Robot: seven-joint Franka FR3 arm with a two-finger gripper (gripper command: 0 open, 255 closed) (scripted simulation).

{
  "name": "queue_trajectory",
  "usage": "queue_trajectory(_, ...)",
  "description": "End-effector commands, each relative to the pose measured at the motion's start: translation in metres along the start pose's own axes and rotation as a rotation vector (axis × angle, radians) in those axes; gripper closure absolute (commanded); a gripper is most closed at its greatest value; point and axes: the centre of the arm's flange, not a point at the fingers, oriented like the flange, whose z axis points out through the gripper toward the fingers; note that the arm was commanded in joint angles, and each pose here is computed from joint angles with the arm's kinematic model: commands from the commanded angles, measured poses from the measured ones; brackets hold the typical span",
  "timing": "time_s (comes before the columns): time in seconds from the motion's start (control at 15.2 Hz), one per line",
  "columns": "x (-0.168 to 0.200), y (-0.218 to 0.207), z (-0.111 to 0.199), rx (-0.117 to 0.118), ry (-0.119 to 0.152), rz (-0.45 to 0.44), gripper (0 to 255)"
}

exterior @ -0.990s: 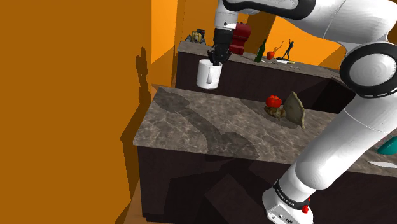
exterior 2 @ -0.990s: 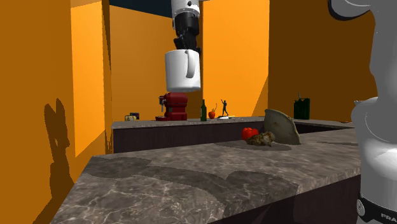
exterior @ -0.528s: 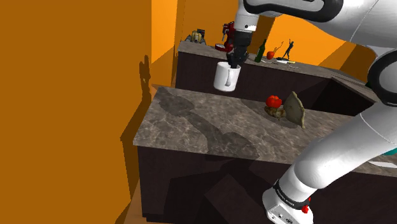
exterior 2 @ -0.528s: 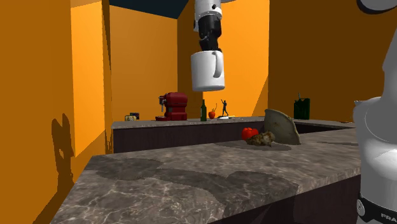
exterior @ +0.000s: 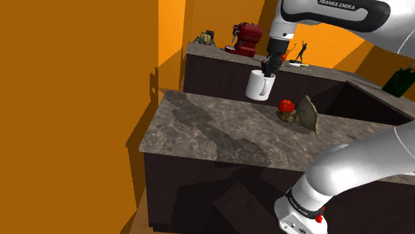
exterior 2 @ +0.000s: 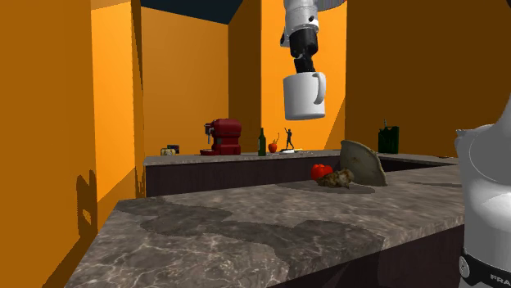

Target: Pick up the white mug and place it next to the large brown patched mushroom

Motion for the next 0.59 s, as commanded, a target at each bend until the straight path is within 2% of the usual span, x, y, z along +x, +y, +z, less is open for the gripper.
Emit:
queue_trajectory(0.0, -0.021, 0.021, -0.003, 0.001, 0.0, -0.001, 255)
queue_trajectory(0.53, -0.092, 0.1, 0.004, 0.001, 0.0, -0.001, 255)
